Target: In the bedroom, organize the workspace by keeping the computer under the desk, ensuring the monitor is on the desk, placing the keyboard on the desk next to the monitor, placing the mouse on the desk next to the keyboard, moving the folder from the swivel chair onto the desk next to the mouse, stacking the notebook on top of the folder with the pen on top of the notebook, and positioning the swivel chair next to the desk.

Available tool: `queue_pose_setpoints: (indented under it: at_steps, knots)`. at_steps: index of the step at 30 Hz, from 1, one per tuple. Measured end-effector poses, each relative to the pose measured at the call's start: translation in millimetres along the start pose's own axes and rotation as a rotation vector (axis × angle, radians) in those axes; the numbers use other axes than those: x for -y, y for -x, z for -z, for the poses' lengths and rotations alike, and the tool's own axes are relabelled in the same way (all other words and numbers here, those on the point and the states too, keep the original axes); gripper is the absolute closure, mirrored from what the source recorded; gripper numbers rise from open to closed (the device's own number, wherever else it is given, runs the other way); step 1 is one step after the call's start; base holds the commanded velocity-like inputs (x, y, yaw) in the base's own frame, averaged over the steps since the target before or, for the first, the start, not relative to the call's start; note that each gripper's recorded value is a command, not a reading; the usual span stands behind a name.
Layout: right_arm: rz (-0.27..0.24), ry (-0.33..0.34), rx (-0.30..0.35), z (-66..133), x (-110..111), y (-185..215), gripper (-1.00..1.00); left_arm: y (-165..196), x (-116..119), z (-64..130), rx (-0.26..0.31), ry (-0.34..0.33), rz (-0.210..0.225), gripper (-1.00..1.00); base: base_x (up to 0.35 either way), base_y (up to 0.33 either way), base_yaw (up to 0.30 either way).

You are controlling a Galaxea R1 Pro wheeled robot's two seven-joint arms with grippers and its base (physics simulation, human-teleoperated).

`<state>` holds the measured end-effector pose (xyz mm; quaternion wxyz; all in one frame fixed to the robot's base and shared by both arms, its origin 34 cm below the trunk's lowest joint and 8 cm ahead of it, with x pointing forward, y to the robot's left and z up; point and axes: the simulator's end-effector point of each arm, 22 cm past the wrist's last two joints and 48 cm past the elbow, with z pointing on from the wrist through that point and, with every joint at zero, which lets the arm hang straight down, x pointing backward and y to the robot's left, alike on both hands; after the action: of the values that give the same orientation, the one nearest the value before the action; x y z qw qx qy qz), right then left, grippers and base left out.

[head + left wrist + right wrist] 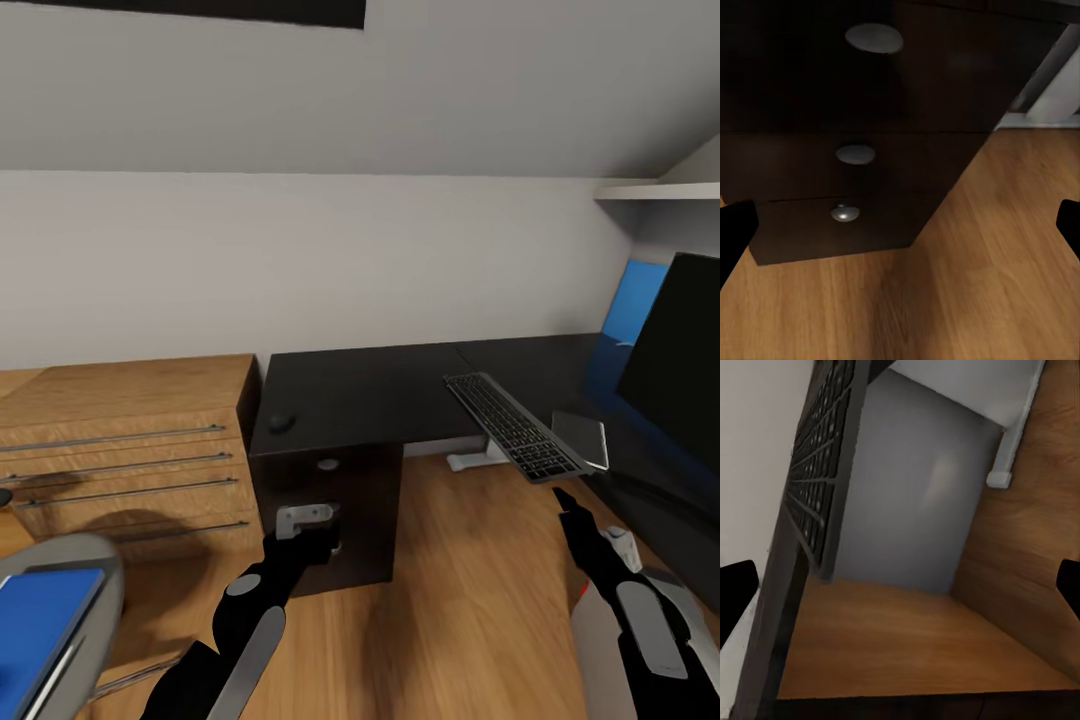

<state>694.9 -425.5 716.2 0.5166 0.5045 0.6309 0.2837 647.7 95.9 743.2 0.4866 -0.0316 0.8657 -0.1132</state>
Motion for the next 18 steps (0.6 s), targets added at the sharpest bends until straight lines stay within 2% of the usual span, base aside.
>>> queue_pose_setpoints:
  at_steps: [6,12,18]
  knots:
    - [-0.054,-0.011,-0.003,-0.2,5.1,-1.5,-1.00,-0.2,0.0,0.0,0.000,0.000,0.000,-1.00,0.199,0.000,0.000]
    - [-0.100,-0.006,-0.005,-0.5,5.2,-2.3,-1.00,-0.7,-0.1,-0.3,-0.002,0.000,0.001,-1.00,0.062,0.000,0.000]
    - [-0.123,-0.001,-0.005,-0.2,4.5,-2.5,-1.00,-0.7,0.0,-0.2,-0.002,0.000,0.001,-1.00,0.095,0.000,0.000]
